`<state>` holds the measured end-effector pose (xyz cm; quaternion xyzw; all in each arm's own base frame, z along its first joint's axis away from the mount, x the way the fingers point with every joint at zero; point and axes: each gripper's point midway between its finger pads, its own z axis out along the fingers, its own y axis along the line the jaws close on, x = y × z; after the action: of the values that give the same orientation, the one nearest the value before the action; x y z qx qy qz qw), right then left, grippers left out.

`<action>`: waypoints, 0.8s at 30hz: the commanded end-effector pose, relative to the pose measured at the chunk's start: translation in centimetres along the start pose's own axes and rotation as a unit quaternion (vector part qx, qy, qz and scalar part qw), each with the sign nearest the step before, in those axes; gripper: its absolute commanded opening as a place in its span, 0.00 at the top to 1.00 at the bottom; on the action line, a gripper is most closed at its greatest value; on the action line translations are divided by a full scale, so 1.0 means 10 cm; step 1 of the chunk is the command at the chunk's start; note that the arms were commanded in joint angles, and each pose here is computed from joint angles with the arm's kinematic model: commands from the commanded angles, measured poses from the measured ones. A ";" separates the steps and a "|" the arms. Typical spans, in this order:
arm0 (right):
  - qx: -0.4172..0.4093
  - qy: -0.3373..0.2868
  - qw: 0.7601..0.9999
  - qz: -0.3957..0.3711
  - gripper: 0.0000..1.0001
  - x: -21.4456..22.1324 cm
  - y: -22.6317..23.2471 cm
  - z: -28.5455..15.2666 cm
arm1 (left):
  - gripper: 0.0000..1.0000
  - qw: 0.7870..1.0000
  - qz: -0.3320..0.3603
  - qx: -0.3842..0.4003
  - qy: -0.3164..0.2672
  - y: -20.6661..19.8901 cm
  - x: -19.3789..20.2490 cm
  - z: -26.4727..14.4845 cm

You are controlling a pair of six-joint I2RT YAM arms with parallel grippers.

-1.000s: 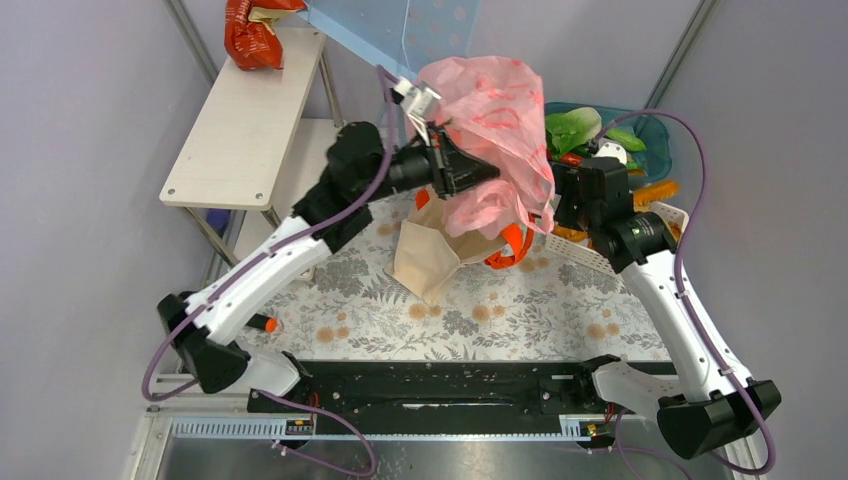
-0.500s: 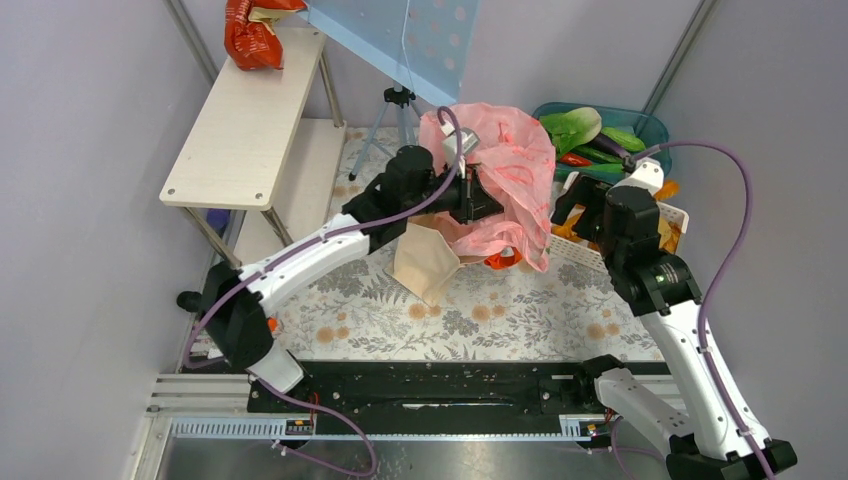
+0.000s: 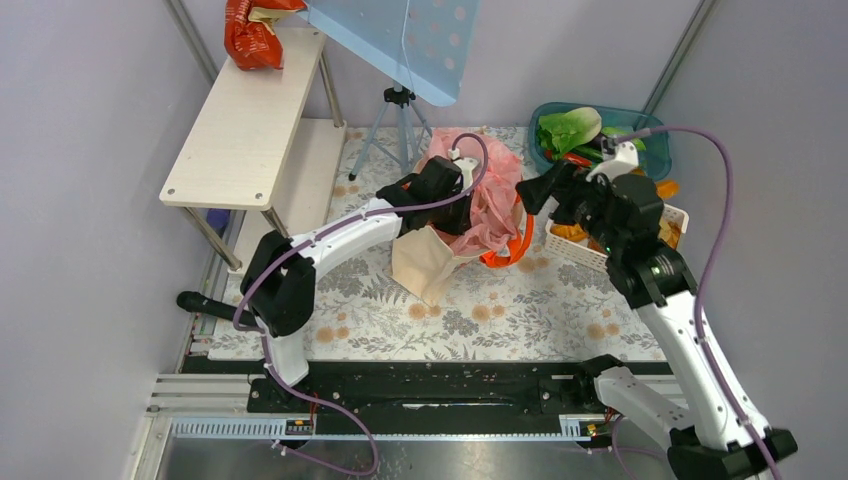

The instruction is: Untie the knot of the grocery bags and take out the mixed food

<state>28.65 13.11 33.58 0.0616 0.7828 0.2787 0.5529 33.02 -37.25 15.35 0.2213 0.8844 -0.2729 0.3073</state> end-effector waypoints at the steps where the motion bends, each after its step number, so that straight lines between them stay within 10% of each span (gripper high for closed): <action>1: -0.042 0.010 0.999 -0.003 0.01 -0.01 0.28 0.27 | 0.99 0.999 0.032 -0.004 -0.031 -0.07 -0.23 -0.33; 7: -0.024 0.023 0.999 -0.009 0.07 0.05 0.29 0.54 | 0.38 0.992 0.081 0.038 -0.091 -0.34 -0.52 -0.99; 12: -0.014 0.026 1.000 -0.007 0.12 0.04 0.29 0.69 | 0.16 0.988 0.121 0.020 -0.095 -0.31 -0.49 -1.41; 19: -0.026 0.054 0.997 -0.040 0.05 0.12 0.44 0.89 | 0.10 0.983 0.147 -0.001 -0.109 -0.29 -0.50 -1.98; 24: -0.019 0.072 0.993 -0.090 0.05 0.24 0.55 1.11 | 0.11 0.959 0.163 -0.192 -0.131 0.43 -0.62 -2.09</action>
<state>35.32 21.25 30.46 -0.0041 0.8260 0.2709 0.4942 27.49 -27.83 31.46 0.3043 0.8144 -0.2185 0.4432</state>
